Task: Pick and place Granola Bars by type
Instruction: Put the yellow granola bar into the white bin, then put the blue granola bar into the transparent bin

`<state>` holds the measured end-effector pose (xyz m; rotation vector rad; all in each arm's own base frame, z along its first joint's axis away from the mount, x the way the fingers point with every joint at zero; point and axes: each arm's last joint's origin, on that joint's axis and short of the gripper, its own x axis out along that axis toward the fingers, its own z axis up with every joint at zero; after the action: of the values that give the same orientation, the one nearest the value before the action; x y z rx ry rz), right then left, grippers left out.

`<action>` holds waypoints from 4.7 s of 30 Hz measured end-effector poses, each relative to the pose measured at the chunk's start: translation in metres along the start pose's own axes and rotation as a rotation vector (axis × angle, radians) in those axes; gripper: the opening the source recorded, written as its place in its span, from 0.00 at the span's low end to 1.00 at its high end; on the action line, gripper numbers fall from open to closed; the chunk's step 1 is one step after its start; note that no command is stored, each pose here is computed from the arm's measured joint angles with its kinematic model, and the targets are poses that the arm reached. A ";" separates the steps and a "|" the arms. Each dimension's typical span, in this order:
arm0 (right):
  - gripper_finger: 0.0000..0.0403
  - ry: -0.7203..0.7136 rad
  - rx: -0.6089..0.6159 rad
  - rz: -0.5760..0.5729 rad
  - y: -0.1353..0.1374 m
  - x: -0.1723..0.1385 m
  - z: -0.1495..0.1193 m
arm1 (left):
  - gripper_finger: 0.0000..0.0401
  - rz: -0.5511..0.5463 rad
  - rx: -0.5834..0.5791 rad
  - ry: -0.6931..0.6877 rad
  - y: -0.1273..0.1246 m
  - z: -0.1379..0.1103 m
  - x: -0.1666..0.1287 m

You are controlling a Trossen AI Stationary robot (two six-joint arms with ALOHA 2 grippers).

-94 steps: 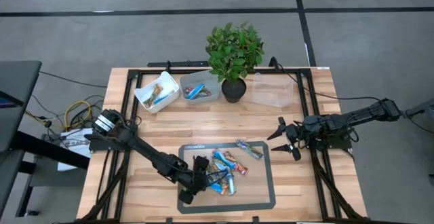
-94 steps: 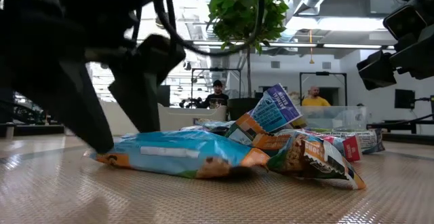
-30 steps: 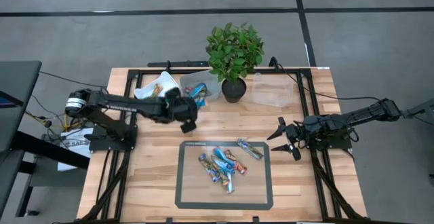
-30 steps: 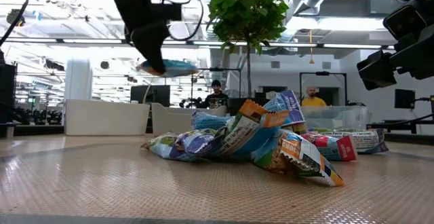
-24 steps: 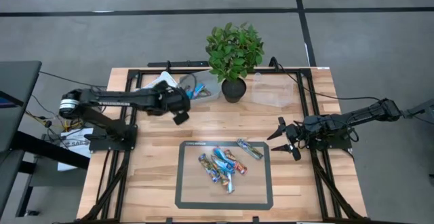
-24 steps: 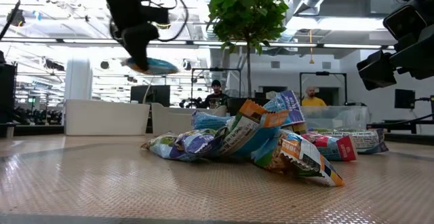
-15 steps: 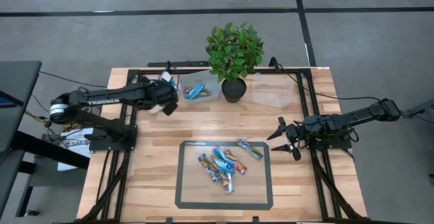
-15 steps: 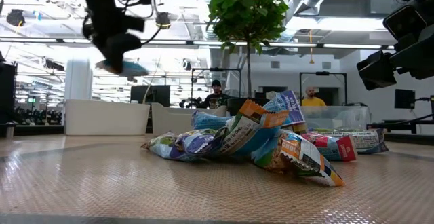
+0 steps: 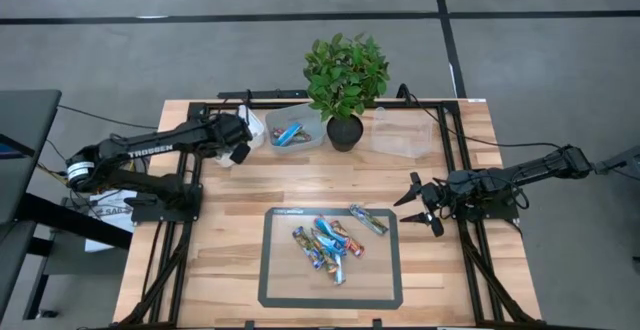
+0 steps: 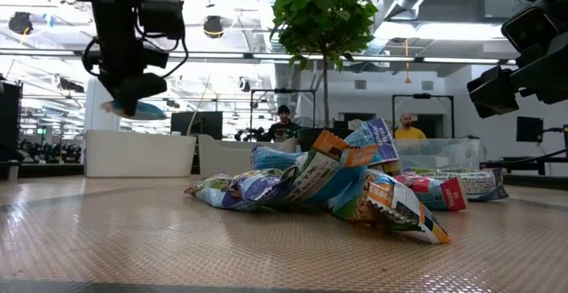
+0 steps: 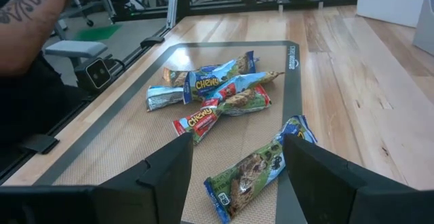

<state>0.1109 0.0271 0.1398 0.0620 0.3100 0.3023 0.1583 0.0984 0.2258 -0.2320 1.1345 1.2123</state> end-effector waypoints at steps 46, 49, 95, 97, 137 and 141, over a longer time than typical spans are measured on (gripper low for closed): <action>0.55 0.000 0.000 0.001 0.000 0.000 0.000 | 0.40 -0.754 1.051 -0.672 -0.157 -0.077 -0.101; 0.55 -0.001 0.000 0.000 0.000 0.000 0.000 | 0.40 -0.760 1.120 -0.703 -0.172 -0.088 -0.100; 0.55 -0.001 0.000 0.001 0.000 0.000 0.000 | 0.58 -0.740 1.539 -0.715 -0.260 -0.106 -0.081; 0.55 -0.001 0.000 0.000 0.000 0.000 0.000 | 0.58 -0.735 1.541 -0.715 -0.266 -0.104 -0.081; 0.55 0.000 0.000 0.000 0.000 0.000 0.000 | 0.06 -0.872 1.320 -0.506 -0.275 -0.098 -0.078; 0.55 0.000 0.000 0.000 0.000 0.000 0.000 | 0.07 -0.855 1.242 -0.510 -0.279 -0.091 -0.087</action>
<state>0.1109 0.0271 0.1399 0.0620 0.3097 0.3025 0.3440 -0.1283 0.1381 0.4870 0.9681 -0.2903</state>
